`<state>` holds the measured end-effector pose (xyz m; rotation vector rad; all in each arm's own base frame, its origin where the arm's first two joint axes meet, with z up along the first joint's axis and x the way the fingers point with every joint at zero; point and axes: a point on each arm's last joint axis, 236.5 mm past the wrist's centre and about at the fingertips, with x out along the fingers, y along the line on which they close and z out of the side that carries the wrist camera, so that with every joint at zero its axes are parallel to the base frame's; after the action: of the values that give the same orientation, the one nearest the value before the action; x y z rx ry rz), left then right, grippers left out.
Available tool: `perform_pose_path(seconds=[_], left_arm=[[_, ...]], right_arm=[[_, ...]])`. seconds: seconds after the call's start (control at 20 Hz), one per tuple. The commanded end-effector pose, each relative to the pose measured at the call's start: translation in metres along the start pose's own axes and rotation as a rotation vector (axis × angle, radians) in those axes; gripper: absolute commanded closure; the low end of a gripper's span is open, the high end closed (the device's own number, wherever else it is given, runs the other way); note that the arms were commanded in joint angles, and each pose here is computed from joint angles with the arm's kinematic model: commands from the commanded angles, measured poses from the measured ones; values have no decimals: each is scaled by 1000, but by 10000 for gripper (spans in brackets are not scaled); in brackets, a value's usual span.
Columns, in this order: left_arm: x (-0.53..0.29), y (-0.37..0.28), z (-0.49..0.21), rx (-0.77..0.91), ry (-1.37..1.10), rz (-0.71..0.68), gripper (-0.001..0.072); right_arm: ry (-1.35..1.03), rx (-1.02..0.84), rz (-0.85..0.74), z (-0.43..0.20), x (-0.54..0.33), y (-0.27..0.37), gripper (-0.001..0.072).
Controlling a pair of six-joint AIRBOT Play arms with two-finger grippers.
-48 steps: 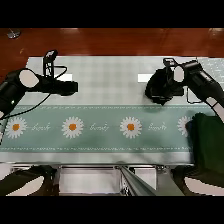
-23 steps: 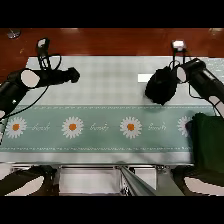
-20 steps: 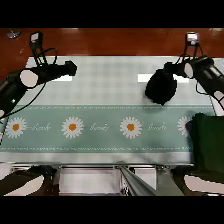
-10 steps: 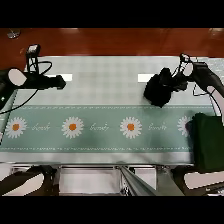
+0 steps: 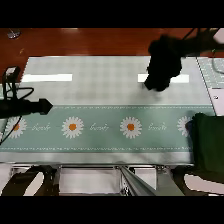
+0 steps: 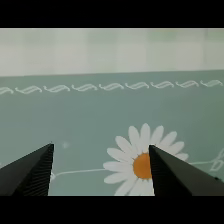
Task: Fold the shirts.
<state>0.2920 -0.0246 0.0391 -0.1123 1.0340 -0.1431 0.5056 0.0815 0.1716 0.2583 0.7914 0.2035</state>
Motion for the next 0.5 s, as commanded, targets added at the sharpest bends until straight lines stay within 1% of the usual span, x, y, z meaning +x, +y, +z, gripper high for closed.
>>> perform_pose_path(seconds=[0.0,0.1,0.15,0.25,0.35,0.45], left_arm=[[-24,-31,-30,-69,-106,-109,5],[-36,-46,-33,-80,-165,-162,5],[-41,-48,-31,-80,-187,-167,5],[-44,-49,-31,-86,-198,-169,5],[-42,-49,-31,-89,-191,-169,5],[-40,-48,-31,-91,-184,-169,5]], right_arm=[[-324,-148,100,81,-123,70,681],[-458,-234,142,102,-187,105,681],[-519,-272,144,108,-219,118,681],[-567,-324,159,102,-263,137,681],[-488,-381,190,72,-273,152,681],[-309,-423,218,28,-251,160,681]])
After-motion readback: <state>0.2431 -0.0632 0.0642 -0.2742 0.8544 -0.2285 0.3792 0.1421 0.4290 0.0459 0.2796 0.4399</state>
